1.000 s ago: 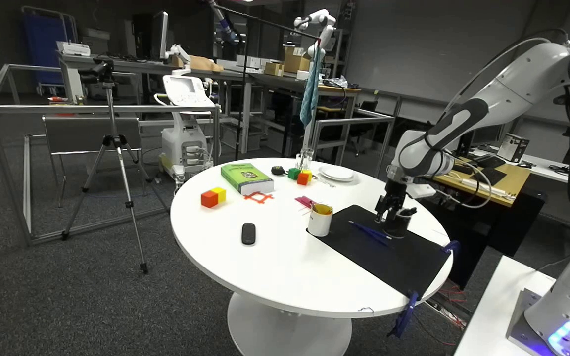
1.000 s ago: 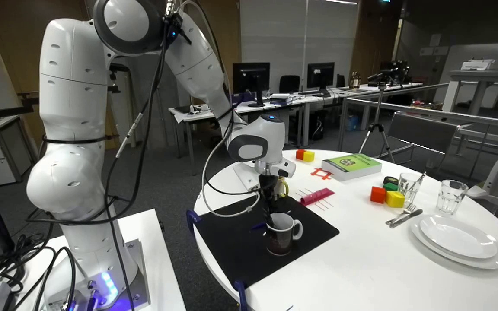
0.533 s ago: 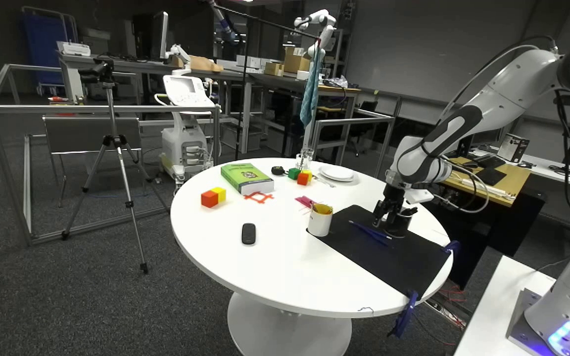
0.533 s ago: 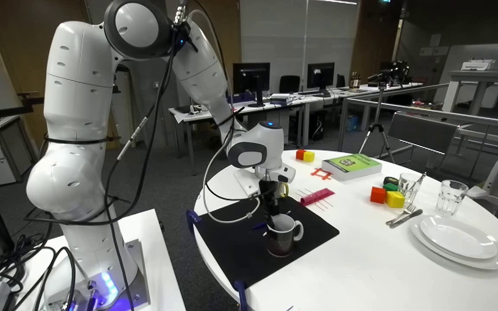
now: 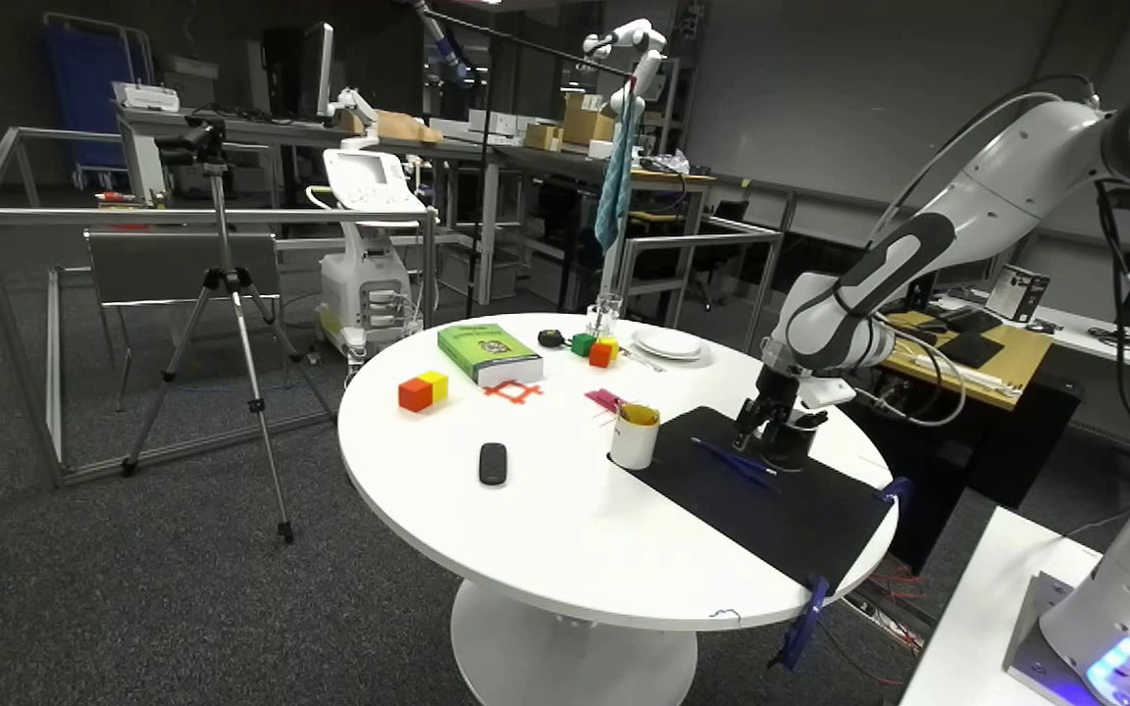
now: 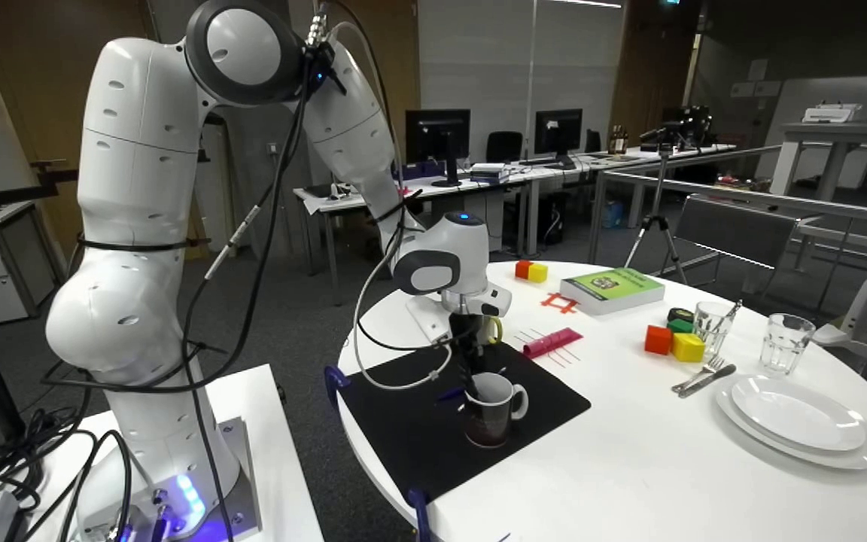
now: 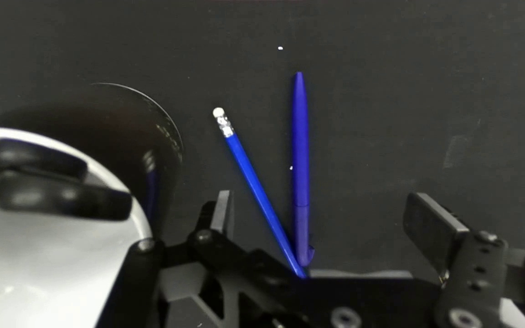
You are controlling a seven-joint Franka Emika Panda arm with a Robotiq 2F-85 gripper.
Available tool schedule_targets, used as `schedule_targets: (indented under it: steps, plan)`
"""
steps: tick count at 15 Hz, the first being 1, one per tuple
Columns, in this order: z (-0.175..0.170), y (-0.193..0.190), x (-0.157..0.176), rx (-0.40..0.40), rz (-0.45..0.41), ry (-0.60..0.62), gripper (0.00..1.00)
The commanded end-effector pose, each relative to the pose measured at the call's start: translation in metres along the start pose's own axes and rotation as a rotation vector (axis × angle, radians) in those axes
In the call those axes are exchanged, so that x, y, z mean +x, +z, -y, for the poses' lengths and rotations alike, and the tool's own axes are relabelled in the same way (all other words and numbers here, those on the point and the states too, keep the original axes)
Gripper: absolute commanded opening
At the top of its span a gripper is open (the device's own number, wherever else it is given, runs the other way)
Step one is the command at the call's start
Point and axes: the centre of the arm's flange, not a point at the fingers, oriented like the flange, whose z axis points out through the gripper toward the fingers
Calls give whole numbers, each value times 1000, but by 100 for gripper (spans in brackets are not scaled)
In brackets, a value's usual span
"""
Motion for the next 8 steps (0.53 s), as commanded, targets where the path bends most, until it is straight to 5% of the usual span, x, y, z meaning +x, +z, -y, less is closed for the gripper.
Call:
schedule_targets:
  steps: [1, 8]
  plan:
    - [4, 18, -14, -3, -22, 0, 100]
    - [22, 41, -24, -4, -24, -21, 100]
